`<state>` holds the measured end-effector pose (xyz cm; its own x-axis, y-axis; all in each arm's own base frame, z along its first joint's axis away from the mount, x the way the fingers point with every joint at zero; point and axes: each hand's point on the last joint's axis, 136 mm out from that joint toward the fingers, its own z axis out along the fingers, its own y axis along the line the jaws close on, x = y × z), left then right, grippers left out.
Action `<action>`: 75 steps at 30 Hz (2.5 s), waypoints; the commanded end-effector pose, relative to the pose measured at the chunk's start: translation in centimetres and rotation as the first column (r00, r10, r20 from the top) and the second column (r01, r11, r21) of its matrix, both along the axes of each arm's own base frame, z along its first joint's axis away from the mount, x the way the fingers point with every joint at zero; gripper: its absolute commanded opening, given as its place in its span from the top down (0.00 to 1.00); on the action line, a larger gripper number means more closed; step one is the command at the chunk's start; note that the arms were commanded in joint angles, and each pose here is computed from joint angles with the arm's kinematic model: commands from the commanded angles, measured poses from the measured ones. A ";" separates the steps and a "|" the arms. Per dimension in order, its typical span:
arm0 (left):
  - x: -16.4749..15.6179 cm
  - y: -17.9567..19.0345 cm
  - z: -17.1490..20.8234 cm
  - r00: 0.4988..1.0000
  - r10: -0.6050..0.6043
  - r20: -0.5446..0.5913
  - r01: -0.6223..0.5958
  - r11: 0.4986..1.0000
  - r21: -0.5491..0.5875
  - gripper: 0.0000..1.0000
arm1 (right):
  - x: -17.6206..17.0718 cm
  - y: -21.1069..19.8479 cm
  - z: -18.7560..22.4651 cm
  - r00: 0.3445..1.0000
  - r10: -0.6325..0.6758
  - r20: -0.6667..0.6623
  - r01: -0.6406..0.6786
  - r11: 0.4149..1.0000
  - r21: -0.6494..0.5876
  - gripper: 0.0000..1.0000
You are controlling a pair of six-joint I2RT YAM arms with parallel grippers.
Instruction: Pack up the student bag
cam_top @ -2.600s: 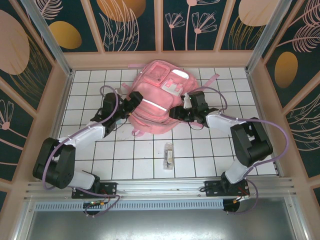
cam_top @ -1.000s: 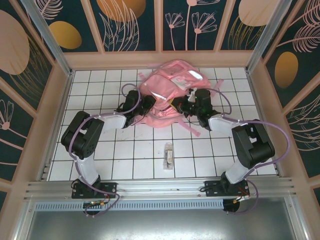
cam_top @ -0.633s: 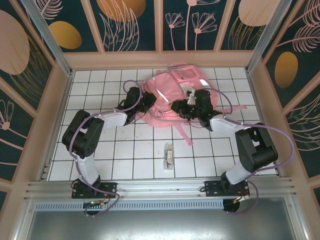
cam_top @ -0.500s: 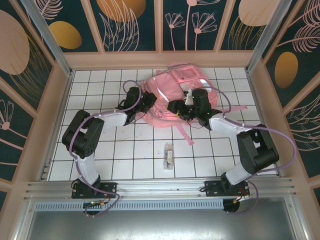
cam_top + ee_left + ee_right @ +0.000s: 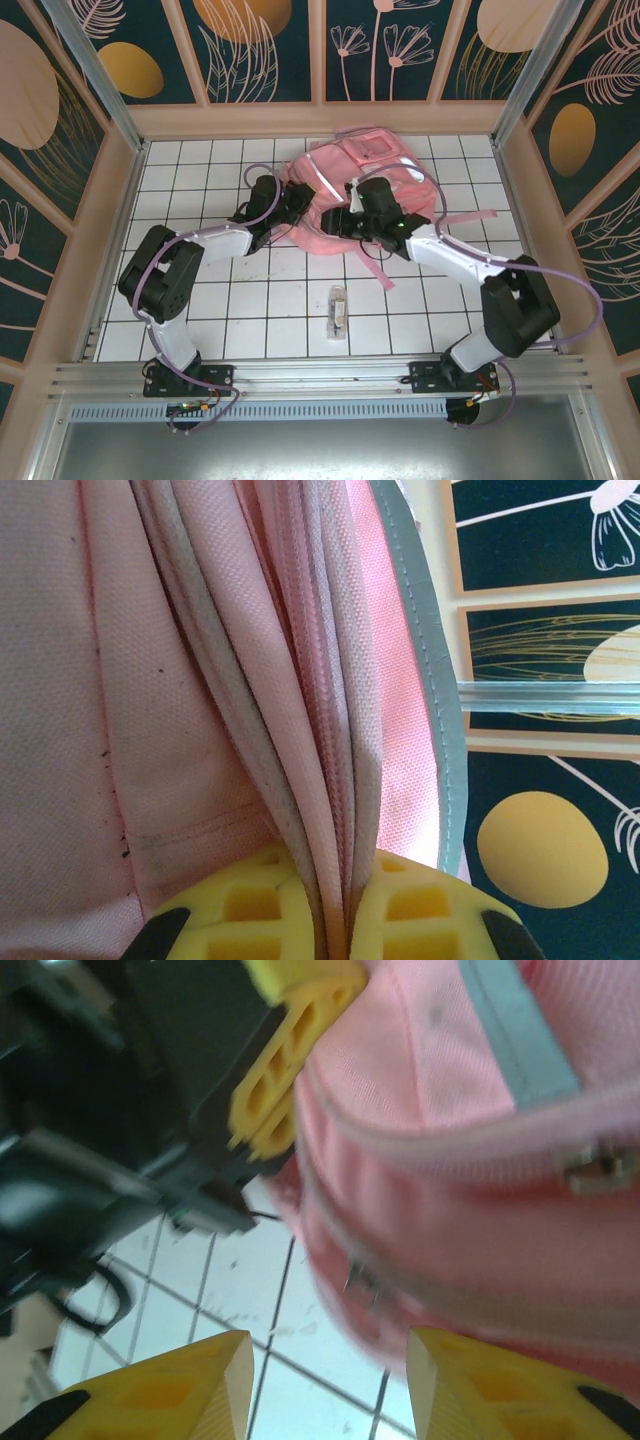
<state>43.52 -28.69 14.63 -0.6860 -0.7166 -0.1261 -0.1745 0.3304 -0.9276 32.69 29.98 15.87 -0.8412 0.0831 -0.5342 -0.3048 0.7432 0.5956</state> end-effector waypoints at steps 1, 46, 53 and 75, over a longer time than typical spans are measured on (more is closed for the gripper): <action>0.2 0.0 7.6 0.984 0.026 0.176 0.000 0.989 -0.145 1.00 | 1.8 -0.2 -1.6 0.997 -0.028 0.066 0.037 0.991 -0.132 0.56; -1.6 2.8 6.0 0.983 -0.046 0.179 0.039 0.998 0.042 1.00 | 4.5 -14.6 3.8 0.975 -0.169 0.145 0.170 0.985 0.007 0.44; -2.3 1.7 4.8 0.983 -0.083 0.161 0.078 0.996 0.040 1.00 | 4.1 -6.7 4.2 0.984 -0.040 0.174 0.013 0.988 0.154 0.39; -2.9 -0.1 2.9 0.987 -0.095 0.132 0.098 0.995 -0.017 1.00 | -0.6 -0.6 -0.7 0.996 0.063 -0.056 -0.043 0.953 0.301 0.33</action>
<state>40.70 -26.24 13.88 -0.7096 -0.6729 -0.2090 -0.1420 0.4270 -0.8930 34.70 27.86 14.57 -0.8538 0.2189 -0.4723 -0.2814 0.5692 0.7725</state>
